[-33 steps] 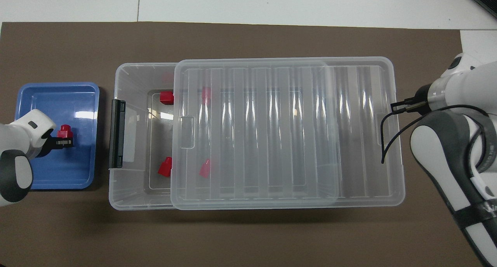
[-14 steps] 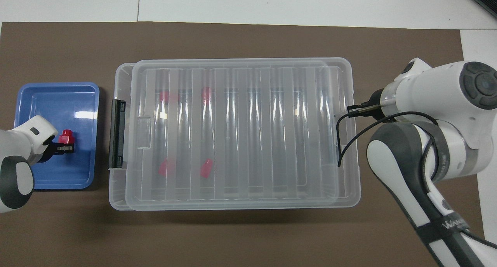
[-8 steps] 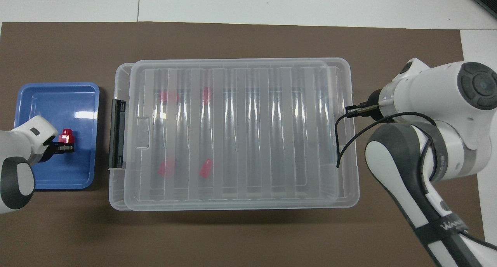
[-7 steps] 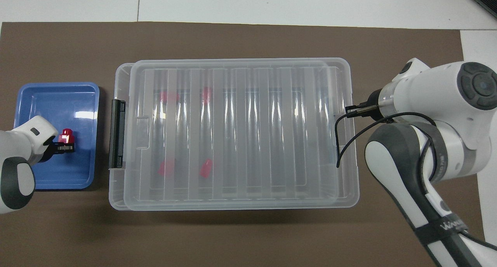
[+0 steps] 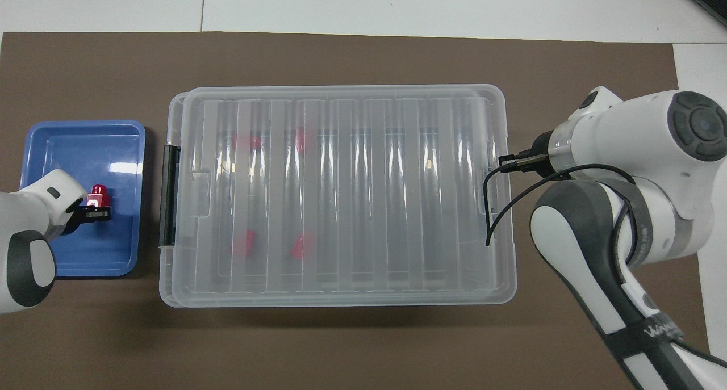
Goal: Place red block in blue tray from box
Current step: 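Open the left gripper while the right gripper withdraws to rest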
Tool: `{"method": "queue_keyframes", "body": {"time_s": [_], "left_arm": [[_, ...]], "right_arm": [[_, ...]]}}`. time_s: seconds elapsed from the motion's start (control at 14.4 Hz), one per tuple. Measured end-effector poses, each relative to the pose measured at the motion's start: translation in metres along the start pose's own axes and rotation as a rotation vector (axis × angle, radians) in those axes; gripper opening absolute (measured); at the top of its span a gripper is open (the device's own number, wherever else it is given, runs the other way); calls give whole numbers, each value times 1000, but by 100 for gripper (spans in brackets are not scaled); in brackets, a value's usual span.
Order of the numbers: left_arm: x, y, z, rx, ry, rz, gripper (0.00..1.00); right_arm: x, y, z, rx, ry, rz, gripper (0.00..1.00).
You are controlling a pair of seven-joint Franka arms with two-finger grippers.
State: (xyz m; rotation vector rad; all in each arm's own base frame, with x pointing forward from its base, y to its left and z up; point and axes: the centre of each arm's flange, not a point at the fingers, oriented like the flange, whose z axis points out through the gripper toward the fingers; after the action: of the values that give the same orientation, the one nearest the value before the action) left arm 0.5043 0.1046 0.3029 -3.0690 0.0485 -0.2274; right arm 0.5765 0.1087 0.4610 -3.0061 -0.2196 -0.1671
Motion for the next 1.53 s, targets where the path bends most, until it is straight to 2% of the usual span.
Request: {"method": "queue_keyframes", "body": {"time_s": [0.35,0.49,0.76,0.83,1.04,1.25,1.39,1.53], "left_arm": [[0,0,2,0,-1,2,35],[0,0,2,0,1,11,50],[0,0,2,1,3,24,93],[1,0,1,1,4,24,100],[8,-1,-7,2,6,26,100],[31,-6,-43,-3,-38,29,100],[44,-7,-76,-6,-59,34,100],[52,-6,-100,-9,-78,40,100]], "right_arm": [[0,-1,0,0,0,-1,1],[0,-1,0,0,0,-3,1],[0,-1,0,0,0,-7,1],[0,-1,0,-1,0,-7,1],[0,14,-5,-41,-16,-8,1],[-2,47,-38,-99,-75,17,1],[-3,64,-68,-123,-88,43,18],[-9,80,-95,-132,-90,81,41]]}}
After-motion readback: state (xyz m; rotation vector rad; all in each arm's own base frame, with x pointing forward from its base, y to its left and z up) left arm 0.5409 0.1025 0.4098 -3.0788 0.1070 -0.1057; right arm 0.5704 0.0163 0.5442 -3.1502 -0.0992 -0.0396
